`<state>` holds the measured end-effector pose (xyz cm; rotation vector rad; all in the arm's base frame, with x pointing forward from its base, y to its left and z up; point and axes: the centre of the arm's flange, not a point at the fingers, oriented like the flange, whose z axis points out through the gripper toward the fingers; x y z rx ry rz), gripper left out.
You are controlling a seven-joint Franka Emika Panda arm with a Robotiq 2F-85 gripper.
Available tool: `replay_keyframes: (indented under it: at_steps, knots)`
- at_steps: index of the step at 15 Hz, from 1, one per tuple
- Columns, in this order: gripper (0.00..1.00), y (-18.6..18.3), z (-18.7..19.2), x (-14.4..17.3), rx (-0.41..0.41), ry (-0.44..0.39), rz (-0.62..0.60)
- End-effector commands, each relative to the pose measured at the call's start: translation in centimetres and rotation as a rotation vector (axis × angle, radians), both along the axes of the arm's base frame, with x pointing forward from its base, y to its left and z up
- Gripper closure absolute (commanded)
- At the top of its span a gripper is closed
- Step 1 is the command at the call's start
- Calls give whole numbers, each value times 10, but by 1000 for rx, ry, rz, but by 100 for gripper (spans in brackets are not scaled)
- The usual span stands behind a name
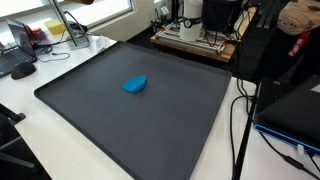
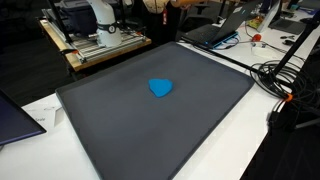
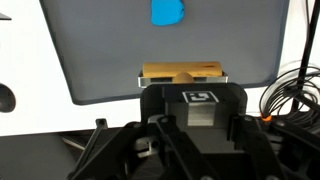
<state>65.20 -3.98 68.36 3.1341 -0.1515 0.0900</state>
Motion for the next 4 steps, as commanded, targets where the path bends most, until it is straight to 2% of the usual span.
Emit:
replay_keyframes:
  at_steps: [1,4]
  knots:
    - [78,4,-15,-78,20,31,78]
    - [78,3,-6,-95,24,65,157]
